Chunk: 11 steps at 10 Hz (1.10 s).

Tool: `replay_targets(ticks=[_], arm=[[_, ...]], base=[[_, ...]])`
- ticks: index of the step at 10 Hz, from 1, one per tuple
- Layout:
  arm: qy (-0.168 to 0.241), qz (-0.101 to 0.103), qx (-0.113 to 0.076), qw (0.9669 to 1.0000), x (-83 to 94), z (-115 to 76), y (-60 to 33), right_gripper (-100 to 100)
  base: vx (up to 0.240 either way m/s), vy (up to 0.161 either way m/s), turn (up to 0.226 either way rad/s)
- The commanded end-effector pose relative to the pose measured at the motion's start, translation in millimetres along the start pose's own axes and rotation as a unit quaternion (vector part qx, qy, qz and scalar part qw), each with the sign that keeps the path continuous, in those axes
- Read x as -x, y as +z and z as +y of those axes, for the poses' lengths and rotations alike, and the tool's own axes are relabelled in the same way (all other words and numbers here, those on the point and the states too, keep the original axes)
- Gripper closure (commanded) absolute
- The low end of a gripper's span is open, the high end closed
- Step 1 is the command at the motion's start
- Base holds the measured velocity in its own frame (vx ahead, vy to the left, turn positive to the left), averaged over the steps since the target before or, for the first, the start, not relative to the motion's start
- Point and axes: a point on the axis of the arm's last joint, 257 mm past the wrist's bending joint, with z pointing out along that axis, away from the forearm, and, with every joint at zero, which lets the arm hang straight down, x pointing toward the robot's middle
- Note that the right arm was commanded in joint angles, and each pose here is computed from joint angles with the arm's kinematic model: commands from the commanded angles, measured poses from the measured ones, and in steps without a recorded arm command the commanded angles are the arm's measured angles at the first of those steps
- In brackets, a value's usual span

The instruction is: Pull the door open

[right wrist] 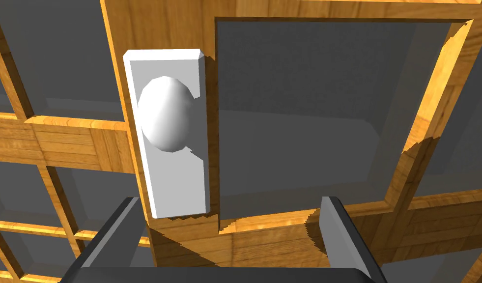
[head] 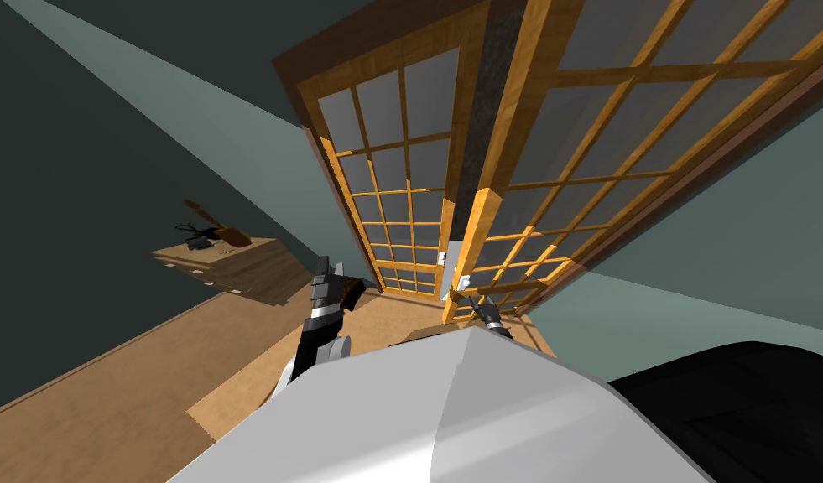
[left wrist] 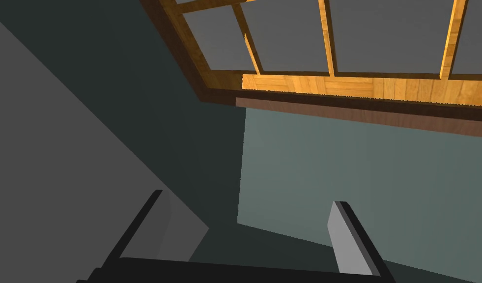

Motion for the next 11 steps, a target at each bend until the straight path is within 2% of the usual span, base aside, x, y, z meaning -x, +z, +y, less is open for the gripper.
replay_targets(ticks=[1,5,7,11], arm=[[0.006,0.012,-0.018,0.9997,-8.0,-7.2,1.6,-100],[0.022,0.038,-0.067,0.9968,-28.0,-27.2,2.1,-100],[0.020,0.035,-0.057,0.9975,-27.0,-26.2,8.3,-100],[0.021,0.037,-0.050,0.9978,-29.9,-27.2,20.0,-100]], base=[[-0.143,-0.035,0.087],[-0.145,0.002,0.099],[0.015,-0.008,0.023],[0.178,-0.047,0.039]])
